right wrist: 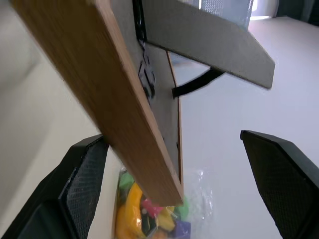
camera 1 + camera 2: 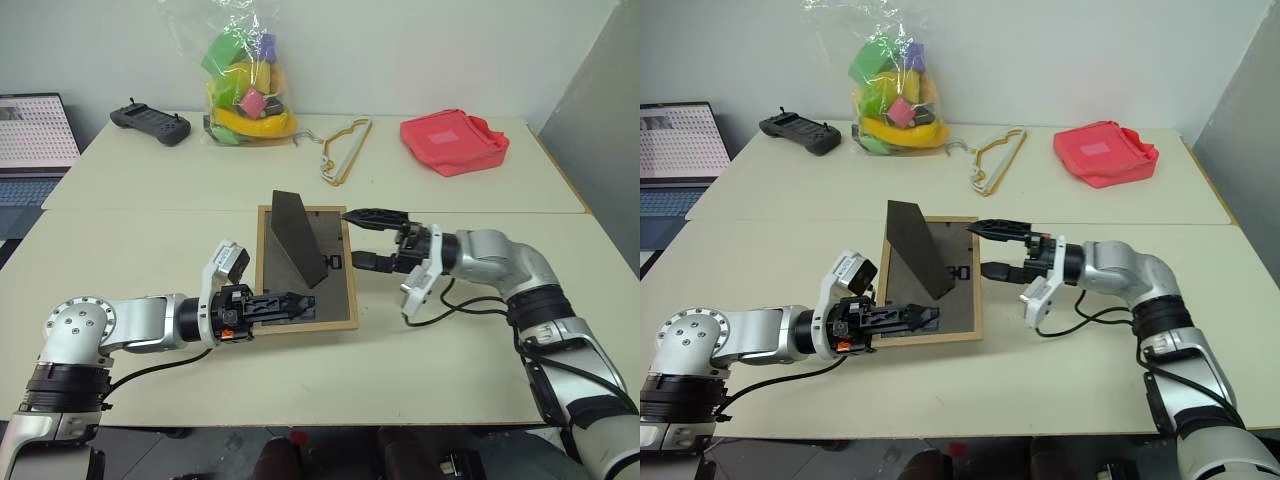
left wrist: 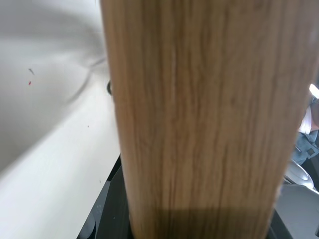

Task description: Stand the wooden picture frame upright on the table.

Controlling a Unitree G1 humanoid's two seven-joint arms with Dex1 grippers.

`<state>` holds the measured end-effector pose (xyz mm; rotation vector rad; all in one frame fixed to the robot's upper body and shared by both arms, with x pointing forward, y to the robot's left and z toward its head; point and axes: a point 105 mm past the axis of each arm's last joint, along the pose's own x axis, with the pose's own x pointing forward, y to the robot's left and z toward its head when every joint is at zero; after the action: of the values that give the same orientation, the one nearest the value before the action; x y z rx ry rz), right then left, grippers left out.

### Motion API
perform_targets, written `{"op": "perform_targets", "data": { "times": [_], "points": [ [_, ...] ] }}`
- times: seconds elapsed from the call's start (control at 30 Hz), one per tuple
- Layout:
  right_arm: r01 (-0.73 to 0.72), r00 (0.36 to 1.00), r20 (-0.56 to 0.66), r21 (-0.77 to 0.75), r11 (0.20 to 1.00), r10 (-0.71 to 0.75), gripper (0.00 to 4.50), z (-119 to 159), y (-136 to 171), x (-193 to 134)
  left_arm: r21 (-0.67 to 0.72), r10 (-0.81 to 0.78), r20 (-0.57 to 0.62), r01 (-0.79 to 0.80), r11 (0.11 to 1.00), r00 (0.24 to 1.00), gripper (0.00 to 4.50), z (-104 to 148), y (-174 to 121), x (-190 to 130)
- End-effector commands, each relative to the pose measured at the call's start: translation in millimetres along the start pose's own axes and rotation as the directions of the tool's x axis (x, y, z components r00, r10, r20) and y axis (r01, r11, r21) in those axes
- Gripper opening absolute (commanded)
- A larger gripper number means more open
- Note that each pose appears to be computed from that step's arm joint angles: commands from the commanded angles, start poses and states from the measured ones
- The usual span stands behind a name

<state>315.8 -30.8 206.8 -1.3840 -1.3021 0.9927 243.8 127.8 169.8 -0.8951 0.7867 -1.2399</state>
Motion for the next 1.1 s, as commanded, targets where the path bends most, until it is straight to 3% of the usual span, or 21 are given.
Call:
{"op": "perform_targets", "data": {
  "times": [0.03, 0.13, 0.47, 0.5, 0.63, 0.73, 0.87, 0.97, 1.03, 1.1],
  "points": [
    [-0.014, 1.000, -0.008, -0.035, 0.999, 0.014, 4.43, -7.0, 2.8, 5.2, 0.030, -0.070, -0.006, 0.070, 0.997, 0.998, 0.87, -4.1, -13.9, 4.3],
    [0.000, 1.000, 0.001, -0.025, 1.000, 0.000, 3.92, -8.2, 2.6, 7.4, 0.030, -0.072, -0.005, 0.072, 0.997, 0.997, 0.87, -7.3, -13.4, 5.2],
    [0.040, 0.999, -0.008, -0.065, 0.997, -0.040, 1.56, -14.4, -5.4, 1.0, 0.043, -0.046, 0.009, 0.045, 0.998, 0.999, 0.87, -9.3, -11.5, 6.2],
    [0.044, 0.999, -0.004, -0.067, 0.997, -0.045, 1.44, -13.8, -6.2, 0.7, 0.046, -0.035, 0.008, 0.034, 0.998, 0.999, 1.21, -9.8, -10.8, 6.6],
    [0.051, 0.999, 0.005, -0.065, 0.997, -0.050, 1.28, -12.5, -6.5, -0.1, 0.047, -0.019, 0.072, 0.016, 0.999, 0.997, 2.08, -1.0, -6.7, 5.8],
    [0.069, 0.997, -0.021, -0.028, 0.997, -0.069, 1.28, -17.4, -10.3, -8.2, 0.053, 0.034, 0.203, -0.046, 0.998, 0.979, 2.76, 25.3, -3.2, -11.7],
    [0.080, 0.995, -0.060, 0.101, 0.992, -0.074, 1.28, -22.5, -6.7, -24.7, 0.058, 0.153, 0.408, -0.193, 0.980, 0.900, 3.56, 56.7, -3.6, -54.2],
    [0.129, 0.984, -0.151, 0.250, 0.960, -0.093, 1.28, -33.9, -4.6, -28.6, 0.108, 0.234, 0.470, -0.318, 0.942, 0.851, 4.26, 57.1, -13.1, -68.4],
    [0.144, 0.977, -0.204, 0.401, 0.905, -0.065, 1.27, -40.2, -0.9, -25.7, 0.172, 0.303, 0.487, -0.430, 0.886, 0.819, 4.50, 49.6, -18.3, -67.0],
    [0.172, 0.969, -0.249, 0.663, 0.729, -0.002, 1.27, -50.1, 8.4, -19.0, 0.294, 0.355, 0.508, -0.545, 0.785, 0.785, 4.50, 42.2, -25.8, -55.8]
  ]
}}
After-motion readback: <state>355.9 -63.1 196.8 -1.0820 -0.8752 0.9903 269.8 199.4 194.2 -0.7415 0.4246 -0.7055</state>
